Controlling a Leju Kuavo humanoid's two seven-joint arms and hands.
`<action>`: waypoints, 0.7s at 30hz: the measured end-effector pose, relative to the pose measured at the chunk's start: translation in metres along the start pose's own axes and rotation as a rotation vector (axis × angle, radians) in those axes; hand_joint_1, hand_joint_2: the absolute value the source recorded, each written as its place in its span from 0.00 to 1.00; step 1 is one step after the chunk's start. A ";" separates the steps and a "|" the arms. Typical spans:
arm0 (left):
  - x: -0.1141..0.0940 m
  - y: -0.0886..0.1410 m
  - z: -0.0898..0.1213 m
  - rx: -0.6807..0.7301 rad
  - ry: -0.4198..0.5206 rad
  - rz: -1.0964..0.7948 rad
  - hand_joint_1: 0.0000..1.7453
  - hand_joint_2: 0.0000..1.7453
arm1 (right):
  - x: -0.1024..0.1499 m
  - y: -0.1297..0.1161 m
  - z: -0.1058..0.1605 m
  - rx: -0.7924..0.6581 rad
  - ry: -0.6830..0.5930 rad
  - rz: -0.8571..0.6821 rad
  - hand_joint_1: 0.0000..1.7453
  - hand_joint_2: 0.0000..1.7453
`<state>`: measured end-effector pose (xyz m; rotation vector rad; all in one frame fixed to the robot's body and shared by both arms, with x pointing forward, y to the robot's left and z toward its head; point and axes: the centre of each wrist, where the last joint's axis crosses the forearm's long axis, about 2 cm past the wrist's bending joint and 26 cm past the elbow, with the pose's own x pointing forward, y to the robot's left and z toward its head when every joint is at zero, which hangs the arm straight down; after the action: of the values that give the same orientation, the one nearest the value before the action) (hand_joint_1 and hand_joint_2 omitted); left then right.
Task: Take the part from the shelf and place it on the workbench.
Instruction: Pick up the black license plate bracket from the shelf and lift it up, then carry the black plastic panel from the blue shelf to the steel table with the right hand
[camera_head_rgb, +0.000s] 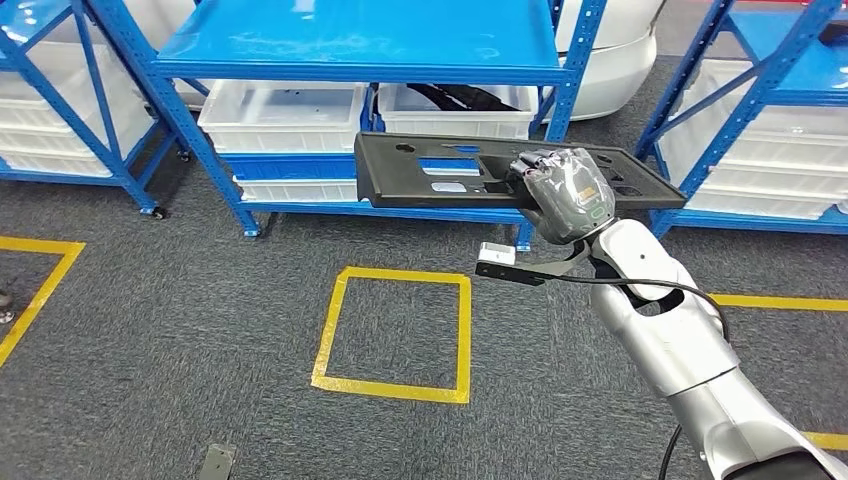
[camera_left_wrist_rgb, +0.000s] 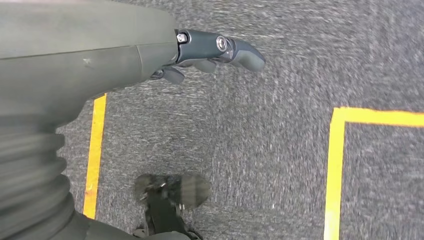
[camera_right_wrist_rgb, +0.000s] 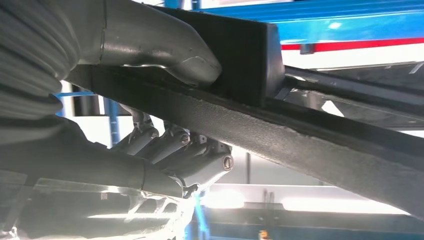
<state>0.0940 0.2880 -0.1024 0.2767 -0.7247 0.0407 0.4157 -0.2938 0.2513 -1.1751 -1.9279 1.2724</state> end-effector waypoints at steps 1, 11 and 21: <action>0.000 0.000 0.000 0.000 0.001 -0.001 0.00 1.00 | 0.000 0.000 0.000 0.001 0.000 -0.001 0.87 1.00; 0.001 0.003 -0.001 0.003 0.000 -0.005 0.00 1.00 | 0.000 0.001 0.003 0.000 0.002 -0.004 0.87 1.00; 0.003 -0.002 -0.001 -0.005 -0.004 -0.002 0.00 1.00 | -0.005 -0.001 0.007 -0.001 0.010 0.003 0.87 1.00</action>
<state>0.0971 0.2865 -0.1017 0.2730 -0.7281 0.0370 0.4120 -0.3015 0.2492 -1.1833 -1.9201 1.2655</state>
